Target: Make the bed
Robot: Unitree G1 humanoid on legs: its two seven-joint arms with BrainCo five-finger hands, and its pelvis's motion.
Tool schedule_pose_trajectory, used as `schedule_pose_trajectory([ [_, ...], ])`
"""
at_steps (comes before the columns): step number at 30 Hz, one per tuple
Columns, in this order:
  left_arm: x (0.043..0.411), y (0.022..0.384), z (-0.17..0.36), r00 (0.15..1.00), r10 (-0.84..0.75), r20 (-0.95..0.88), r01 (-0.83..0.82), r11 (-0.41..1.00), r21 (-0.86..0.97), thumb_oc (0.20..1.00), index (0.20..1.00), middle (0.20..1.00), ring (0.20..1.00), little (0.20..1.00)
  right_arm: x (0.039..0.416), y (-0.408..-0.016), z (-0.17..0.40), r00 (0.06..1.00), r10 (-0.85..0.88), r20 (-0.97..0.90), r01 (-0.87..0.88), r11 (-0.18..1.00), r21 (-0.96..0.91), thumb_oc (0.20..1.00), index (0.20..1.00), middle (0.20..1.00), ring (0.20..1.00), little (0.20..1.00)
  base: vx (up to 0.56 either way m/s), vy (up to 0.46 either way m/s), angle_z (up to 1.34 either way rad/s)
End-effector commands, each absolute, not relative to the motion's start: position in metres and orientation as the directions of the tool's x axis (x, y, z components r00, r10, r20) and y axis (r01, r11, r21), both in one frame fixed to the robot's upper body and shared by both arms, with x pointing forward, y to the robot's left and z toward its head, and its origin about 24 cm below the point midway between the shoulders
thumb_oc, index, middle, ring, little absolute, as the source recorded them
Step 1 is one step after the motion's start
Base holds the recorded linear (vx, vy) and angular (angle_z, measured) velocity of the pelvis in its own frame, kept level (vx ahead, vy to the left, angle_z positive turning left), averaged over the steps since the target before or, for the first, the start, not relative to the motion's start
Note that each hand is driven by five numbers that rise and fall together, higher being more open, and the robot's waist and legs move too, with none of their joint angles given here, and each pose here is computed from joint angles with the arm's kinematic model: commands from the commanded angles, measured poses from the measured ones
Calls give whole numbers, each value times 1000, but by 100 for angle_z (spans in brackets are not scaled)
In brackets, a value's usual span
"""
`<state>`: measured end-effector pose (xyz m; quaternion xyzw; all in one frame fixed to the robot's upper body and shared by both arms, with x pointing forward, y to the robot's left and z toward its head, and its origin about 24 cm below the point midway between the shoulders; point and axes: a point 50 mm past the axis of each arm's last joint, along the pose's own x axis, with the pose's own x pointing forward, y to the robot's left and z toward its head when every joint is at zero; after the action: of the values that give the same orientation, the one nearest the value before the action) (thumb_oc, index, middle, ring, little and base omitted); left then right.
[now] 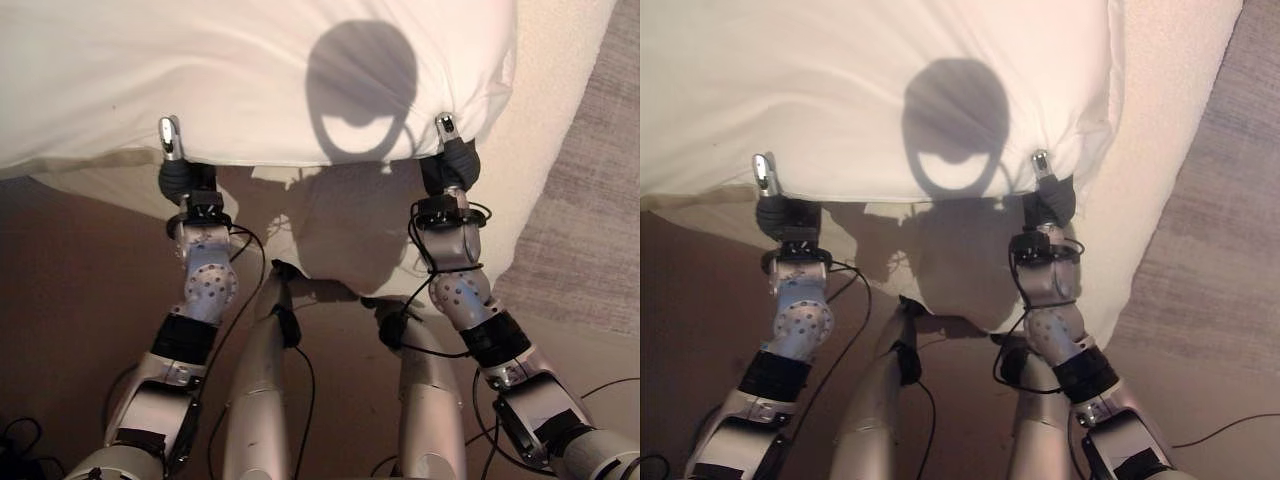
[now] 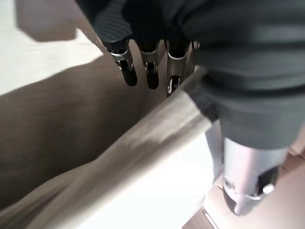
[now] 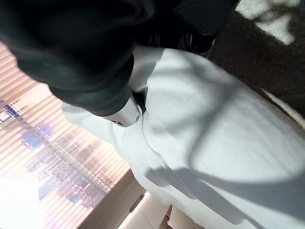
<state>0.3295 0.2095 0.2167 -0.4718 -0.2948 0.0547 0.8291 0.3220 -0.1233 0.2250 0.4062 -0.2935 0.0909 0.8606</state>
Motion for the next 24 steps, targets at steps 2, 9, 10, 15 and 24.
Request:
schedule_pose_trajectory([
  [2, 309, 264, 248, 621, 554, 554, 168, 597, -785, 1000, 1000, 1000, 1000, 1000, 302, -176, 228, 728, -214, 651, -349, 701, 621, 200, 200, 200, 200, 200, 4, 54, 0],
  [9, 303, 283, 266, 571, 524, 632, 97, 721, -686, 1000, 1000, 1000, 1000, 1000, 304, -185, 214, 760, -158, 630, -320, 753, 575, 200, 200, 200, 200, 200, -1, 65, 1],
  [10, 303, 286, 271, 562, 517, 646, 84, 741, -666, 338, 338, 338, 338, 338, 305, -186, 210, 770, -148, 620, -308, 765, 566, 200, 200, 200, 200, 200, 1, 94, 3],
  [15, 299, 294, 286, 524, 467, 712, 69, 810, -582, 200, 200, 200, 200, 200, 301, -196, 191, 801, -127, 584, -282, 782, 556, 200, 200, 200, 200, 200, 0, 68, 3],
  [24, 293, 305, 248, 557, 532, 638, 26, 757, -653, 200, 200, 200, 200, 200, 294, -214, 171, 824, -220, 522, -191, 759, 622, 200, 200, 200, 200, 200, 10, 124, -1],
])
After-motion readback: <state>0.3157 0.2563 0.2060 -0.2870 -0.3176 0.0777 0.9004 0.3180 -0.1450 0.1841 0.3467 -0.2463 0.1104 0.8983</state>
